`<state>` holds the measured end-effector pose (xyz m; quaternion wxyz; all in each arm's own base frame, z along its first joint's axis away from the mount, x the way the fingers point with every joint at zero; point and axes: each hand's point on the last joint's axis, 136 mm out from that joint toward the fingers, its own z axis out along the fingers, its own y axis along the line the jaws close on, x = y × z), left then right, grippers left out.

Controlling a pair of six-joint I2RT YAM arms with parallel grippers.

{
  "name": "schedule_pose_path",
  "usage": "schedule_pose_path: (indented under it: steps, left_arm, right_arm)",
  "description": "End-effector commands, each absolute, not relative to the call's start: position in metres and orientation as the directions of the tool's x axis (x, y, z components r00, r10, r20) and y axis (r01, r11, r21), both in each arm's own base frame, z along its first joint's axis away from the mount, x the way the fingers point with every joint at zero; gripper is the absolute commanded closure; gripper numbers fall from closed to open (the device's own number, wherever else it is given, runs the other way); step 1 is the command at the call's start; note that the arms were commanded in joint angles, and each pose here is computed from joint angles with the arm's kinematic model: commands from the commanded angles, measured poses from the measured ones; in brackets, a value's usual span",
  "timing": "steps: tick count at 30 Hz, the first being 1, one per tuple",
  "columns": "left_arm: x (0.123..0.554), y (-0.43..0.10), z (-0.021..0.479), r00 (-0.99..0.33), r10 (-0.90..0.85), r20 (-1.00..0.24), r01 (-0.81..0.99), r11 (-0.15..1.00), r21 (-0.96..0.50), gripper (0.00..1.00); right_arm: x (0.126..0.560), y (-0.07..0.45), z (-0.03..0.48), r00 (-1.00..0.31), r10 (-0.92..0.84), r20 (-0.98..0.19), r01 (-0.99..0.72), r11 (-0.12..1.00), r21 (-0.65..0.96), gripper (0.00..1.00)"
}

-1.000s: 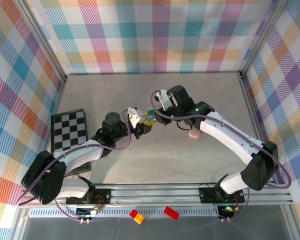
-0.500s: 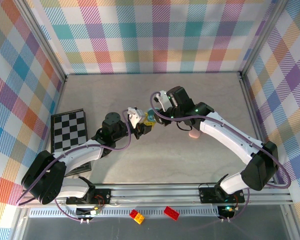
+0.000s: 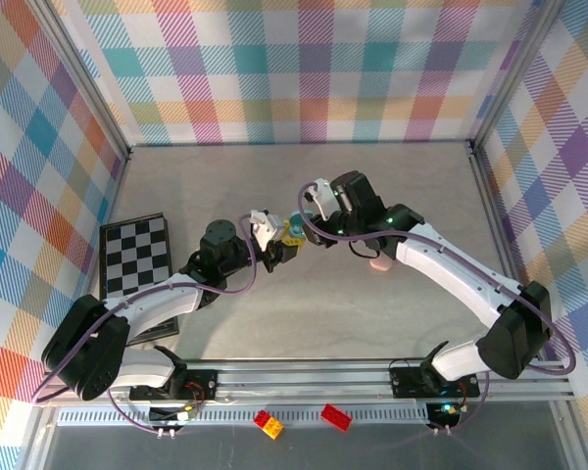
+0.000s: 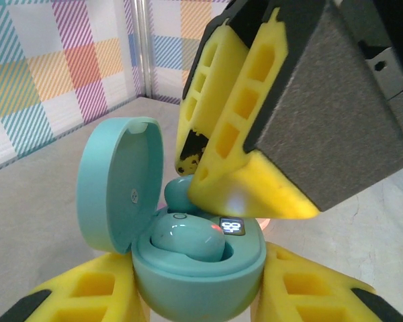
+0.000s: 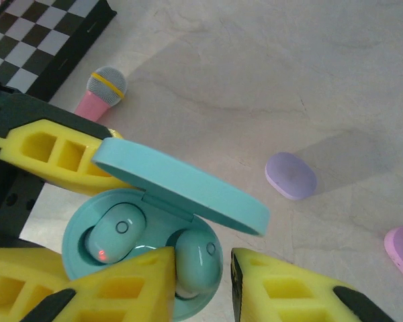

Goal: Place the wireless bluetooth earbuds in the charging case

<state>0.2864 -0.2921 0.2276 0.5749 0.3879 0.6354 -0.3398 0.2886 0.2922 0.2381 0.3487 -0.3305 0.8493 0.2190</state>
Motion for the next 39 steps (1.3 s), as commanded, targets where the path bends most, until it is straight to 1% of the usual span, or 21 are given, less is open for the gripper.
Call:
schedule_pose_path:
  steps: [1, 6, 7, 10, 12, 16, 19, 22, 24, 26, 30, 35, 39]
  left_arm:
    - [0.290, -0.296, 0.259, 0.040, 0.034, -0.999, 0.881, 0.470, 0.051, 0.68]
    - [0.289, -0.296, 0.259, 0.042, 0.028, -0.999, 0.881, 0.471, 0.050, 0.68]
    - [0.289, -0.295, 0.260, 0.042, 0.025, -0.999, 0.880, 0.472, 0.049, 0.68]
    - [0.288, -0.295, 0.259, 0.043, 0.022, -0.999, 0.882, 0.469, 0.049, 0.68]
    - [0.287, -0.295, 0.260, 0.045, 0.020, -0.999, 0.885, 0.463, 0.049, 0.68]
    - [0.283, -0.295, 0.261, 0.049, 0.018, -0.999, 0.894, 0.446, 0.052, 0.68]
    - [0.282, -0.295, 0.261, 0.055, 0.016, -0.998, 0.895, 0.443, 0.056, 0.68]
    - [0.280, -0.295, 0.261, 0.055, 0.016, -0.998, 0.898, 0.437, 0.057, 0.68]
    - [0.279, -0.295, 0.262, 0.057, 0.017, -0.998, 0.899, 0.434, 0.059, 0.68]
    - [0.279, -0.295, 0.264, 0.063, 0.013, -0.998, 0.899, 0.433, 0.063, 0.68]
    - [0.280, -0.295, 0.265, 0.063, 0.016, -0.998, 0.897, 0.437, 0.064, 0.68]
    - [0.285, -0.292, 0.265, 0.054, 0.017, -0.998, 0.884, 0.465, 0.055, 0.68]
    - [0.287, -0.292, 0.267, 0.053, 0.004, -0.999, 0.879, 0.475, 0.049, 0.68]
  right_arm:
    - [0.276, 0.295, 0.250, -0.536, -0.373, -0.757, -0.734, 0.650, 0.199, 0.71]
    - [0.275, 0.289, 0.261, -0.568, -0.292, -0.770, -0.714, 0.640, 0.283, 0.64]
    - [0.277, 0.287, 0.262, -0.572, -0.278, -0.772, -0.707, 0.644, 0.292, 0.62]
    - [0.278, 0.282, 0.273, -0.579, -0.215, -0.786, -0.693, 0.639, 0.335, 0.51]
    - [0.277, 0.282, 0.283, -0.578, -0.165, -0.799, -0.699, 0.607, 0.379, 0.43]
    - [0.278, 0.284, 0.302, -0.578, -0.092, -0.811, -0.712, 0.542, 0.447, 0.34]
    - [0.287, 0.286, 0.314, -0.601, -0.043, -0.798, -0.698, 0.514, 0.498, 0.30]
    - [0.297, 0.292, 0.316, -0.620, -0.039, -0.783, -0.688, 0.507, 0.519, 0.31]
    - [0.300, 0.299, 0.316, -0.635, -0.070, -0.770, -0.695, 0.488, 0.529, 0.38]
    - [0.300, 0.305, 0.310, -0.656, -0.112, -0.746, -0.697, 0.469, 0.542, 0.39]
    - [0.300, 0.308, 0.303, -0.668, -0.132, -0.732, -0.696, 0.458, 0.552, 0.52]
    - [0.284, 0.304, 0.297, -0.672, -0.152, -0.725, -0.705, 0.431, 0.563, 0.56]
    - [0.273, 0.298, 0.300, -0.666, -0.139, -0.733, -0.711, 0.416, 0.567, 0.56]
